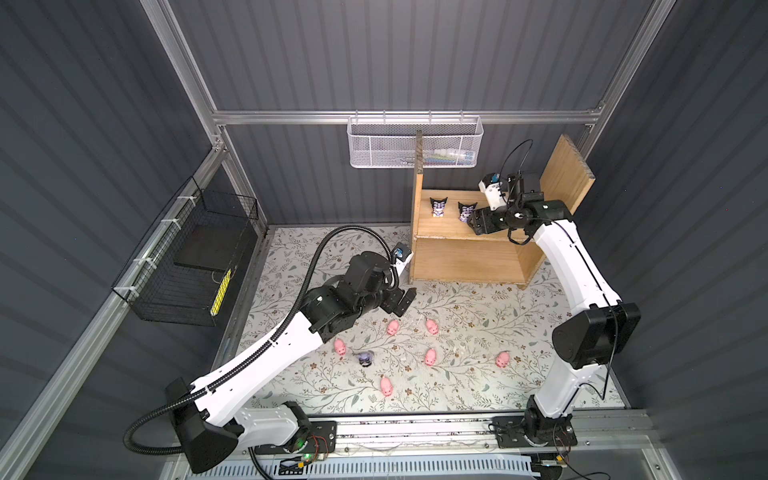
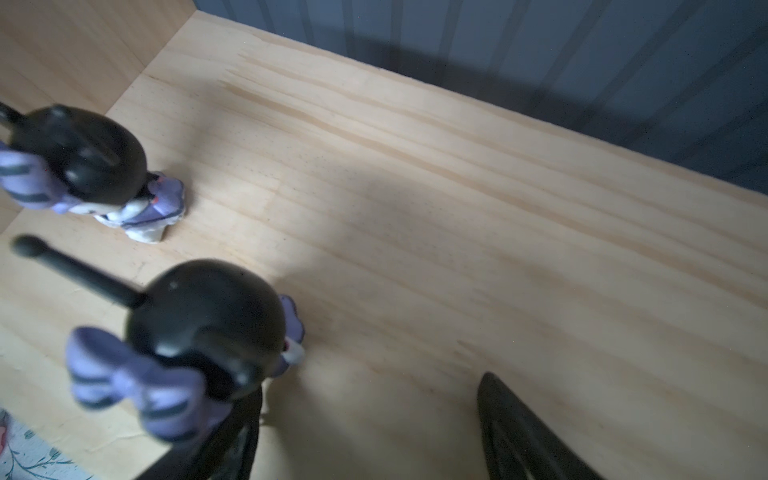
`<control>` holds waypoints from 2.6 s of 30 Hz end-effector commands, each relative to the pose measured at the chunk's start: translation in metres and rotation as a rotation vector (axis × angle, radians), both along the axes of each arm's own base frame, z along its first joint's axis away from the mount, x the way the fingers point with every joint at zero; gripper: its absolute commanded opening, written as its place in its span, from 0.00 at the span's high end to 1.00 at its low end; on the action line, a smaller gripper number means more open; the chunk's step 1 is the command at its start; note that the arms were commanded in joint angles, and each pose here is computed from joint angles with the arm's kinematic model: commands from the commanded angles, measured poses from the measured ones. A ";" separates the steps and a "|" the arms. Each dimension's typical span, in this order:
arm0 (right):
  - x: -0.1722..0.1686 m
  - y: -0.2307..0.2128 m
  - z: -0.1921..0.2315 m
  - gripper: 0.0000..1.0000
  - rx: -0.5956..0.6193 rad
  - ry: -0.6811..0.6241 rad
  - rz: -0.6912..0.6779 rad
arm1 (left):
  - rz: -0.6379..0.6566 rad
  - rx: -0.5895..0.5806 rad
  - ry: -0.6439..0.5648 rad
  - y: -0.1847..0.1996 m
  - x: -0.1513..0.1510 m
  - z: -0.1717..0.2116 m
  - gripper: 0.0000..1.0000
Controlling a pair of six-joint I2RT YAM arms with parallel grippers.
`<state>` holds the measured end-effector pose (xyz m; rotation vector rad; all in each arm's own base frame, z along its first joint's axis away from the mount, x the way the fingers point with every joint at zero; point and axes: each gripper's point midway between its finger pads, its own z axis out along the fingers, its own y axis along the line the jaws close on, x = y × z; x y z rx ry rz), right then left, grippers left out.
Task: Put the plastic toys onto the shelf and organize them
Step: 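Set the figurine down next to the first one and open the right gripper, then raise the open right gripper away from the two figurines on the shelf, then move the right gripper over the purple figurine while the left arm lowers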
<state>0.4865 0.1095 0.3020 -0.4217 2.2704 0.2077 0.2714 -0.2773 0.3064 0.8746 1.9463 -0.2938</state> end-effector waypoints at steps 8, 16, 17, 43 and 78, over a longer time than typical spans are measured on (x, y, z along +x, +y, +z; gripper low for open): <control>0.000 0.012 -0.015 0.21 0.040 0.064 0.015 | 0.002 -0.003 -0.019 0.007 -0.006 0.008 0.00; 0.003 0.014 -0.016 0.21 0.034 0.068 0.011 | 0.004 -0.006 -0.021 0.010 -0.008 0.008 0.00; 0.003 0.014 -0.017 0.21 0.033 0.068 0.012 | 0.004 -0.006 -0.023 0.011 -0.008 0.009 0.00; 0.008 -0.001 -0.025 0.21 -0.008 0.081 -0.015 | 0.001 -0.004 -0.021 0.008 -0.007 0.009 0.00; -0.025 -0.006 0.026 0.19 0.032 -0.008 -0.034 | 0.065 -0.017 -0.026 0.025 -0.009 0.016 0.00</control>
